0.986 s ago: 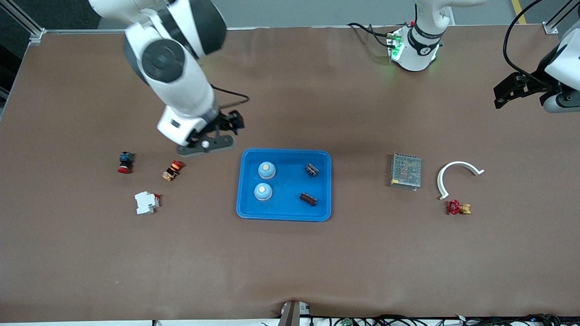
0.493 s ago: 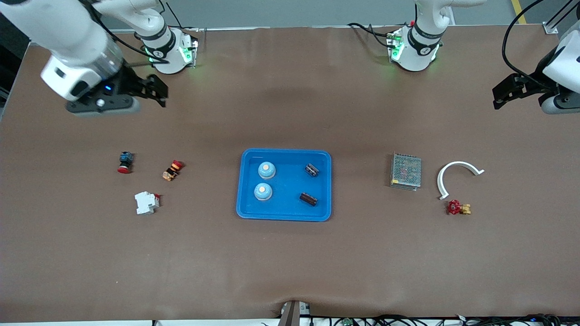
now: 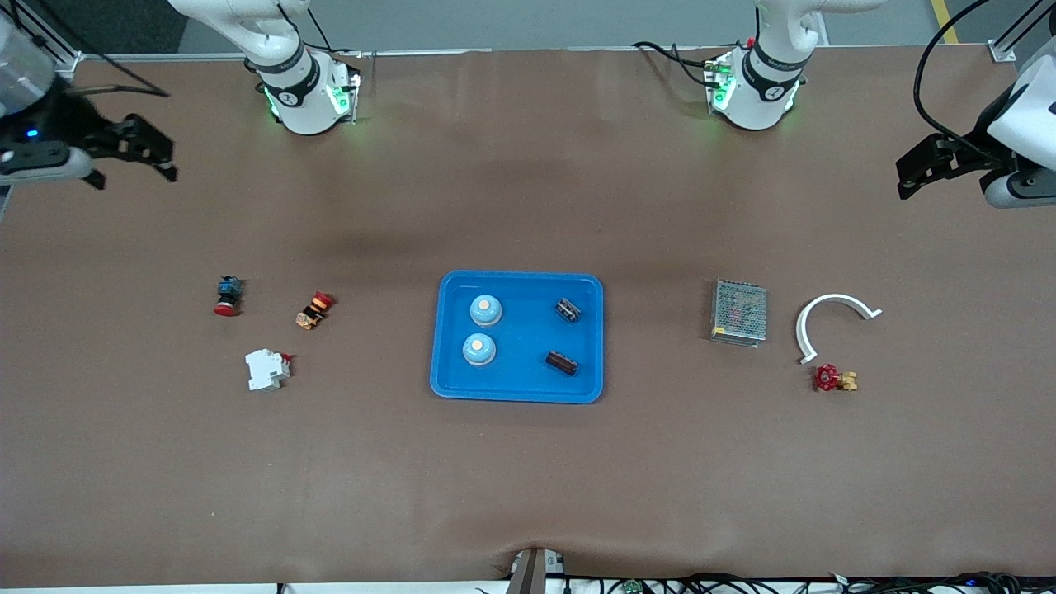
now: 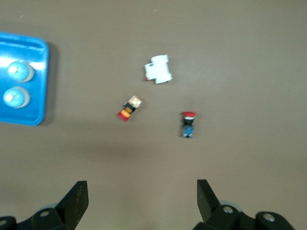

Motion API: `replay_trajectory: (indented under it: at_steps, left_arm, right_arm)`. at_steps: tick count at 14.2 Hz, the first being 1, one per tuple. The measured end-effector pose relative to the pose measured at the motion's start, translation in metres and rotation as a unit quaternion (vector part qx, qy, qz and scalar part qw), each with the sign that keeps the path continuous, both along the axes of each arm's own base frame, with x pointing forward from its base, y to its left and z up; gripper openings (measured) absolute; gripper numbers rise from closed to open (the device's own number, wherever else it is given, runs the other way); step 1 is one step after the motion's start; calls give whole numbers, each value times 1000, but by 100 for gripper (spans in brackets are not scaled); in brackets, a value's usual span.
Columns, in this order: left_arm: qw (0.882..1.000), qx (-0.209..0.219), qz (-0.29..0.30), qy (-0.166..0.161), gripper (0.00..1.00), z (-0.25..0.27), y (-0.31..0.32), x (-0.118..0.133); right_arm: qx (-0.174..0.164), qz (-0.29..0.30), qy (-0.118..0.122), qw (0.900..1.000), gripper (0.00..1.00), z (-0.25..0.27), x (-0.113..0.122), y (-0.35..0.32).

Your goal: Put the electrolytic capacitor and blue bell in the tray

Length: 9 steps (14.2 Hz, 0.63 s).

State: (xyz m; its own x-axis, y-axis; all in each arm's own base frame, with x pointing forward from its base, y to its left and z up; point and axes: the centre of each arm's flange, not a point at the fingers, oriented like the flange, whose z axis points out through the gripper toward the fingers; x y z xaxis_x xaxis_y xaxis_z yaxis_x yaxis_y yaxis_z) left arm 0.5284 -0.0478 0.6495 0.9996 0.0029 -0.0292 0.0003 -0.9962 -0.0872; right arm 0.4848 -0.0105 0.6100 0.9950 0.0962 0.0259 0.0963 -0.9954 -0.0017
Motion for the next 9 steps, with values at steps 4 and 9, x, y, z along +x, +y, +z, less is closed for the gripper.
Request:
replay_trajectory:
  at_steps: [4,9]
  left_arm:
    - [1000,0,1,3,100,-1,0,0]
    - [1000,0,1,4,100,-1,1,-1]
  right_arm:
    - [0,-4,-15,1000,100,1,2,-8]
    - [0,-14,-29,999,100,45,35,-19]
